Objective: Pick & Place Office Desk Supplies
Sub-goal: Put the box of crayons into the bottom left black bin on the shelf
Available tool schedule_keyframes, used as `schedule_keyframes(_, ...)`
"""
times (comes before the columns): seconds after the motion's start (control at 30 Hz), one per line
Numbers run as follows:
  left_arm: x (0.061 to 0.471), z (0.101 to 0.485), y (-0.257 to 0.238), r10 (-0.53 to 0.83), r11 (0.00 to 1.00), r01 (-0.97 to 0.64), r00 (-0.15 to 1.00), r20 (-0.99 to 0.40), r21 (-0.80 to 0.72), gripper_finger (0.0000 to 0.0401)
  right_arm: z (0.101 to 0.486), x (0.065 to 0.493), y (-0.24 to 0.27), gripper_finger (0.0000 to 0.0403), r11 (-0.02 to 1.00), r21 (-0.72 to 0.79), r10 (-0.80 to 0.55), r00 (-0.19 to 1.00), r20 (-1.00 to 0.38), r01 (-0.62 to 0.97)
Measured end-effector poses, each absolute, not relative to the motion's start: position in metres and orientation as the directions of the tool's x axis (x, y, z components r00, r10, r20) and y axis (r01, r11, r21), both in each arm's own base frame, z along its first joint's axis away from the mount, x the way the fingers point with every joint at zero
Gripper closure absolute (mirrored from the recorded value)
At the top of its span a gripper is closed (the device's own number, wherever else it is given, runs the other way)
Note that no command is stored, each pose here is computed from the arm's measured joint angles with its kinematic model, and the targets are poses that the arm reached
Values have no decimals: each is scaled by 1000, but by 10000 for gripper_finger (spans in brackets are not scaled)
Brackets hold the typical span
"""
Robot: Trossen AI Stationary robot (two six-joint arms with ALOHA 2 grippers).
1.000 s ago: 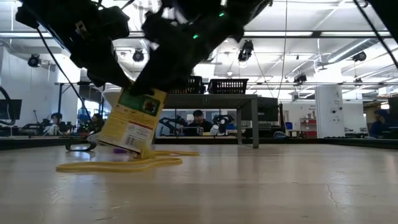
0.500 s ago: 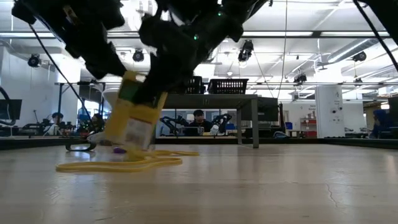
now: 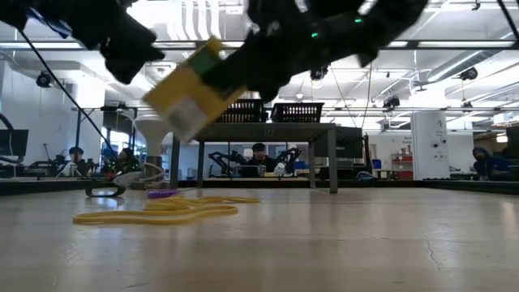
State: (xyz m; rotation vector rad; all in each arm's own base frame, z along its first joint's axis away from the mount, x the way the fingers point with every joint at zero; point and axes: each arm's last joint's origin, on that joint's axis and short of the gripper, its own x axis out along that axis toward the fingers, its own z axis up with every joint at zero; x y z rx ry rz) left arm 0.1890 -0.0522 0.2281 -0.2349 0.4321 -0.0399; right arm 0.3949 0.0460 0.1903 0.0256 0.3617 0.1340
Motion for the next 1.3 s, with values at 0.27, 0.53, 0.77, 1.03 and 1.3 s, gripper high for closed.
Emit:
schedule_keyframes(0.27,206,210,-67,-34,999,36,998,-51,28,248,212,350,39,361,998,-42,38,976,-214,-48)
schedule_keyframes(0.53,241,213,-67,94,989,-93,996,-4,114,185,217,340,38,360,998,-50,35,995,-98,-40)
schedule_keyframes(0.77,264,208,-62,223,969,-207,968,-113,138,128,220,337,37,360,998,-54,35,997,-61,-39)
schedule_keyframes(1.03,273,214,-65,188,977,-172,975,-121,129,202,218,338,38,360,998,-54,36,997,-74,-40)
schedule_keyframes(1.3,271,215,-66,150,986,-137,978,-143,91,334,216,338,38,357,998,-44,41,996,-83,-45)
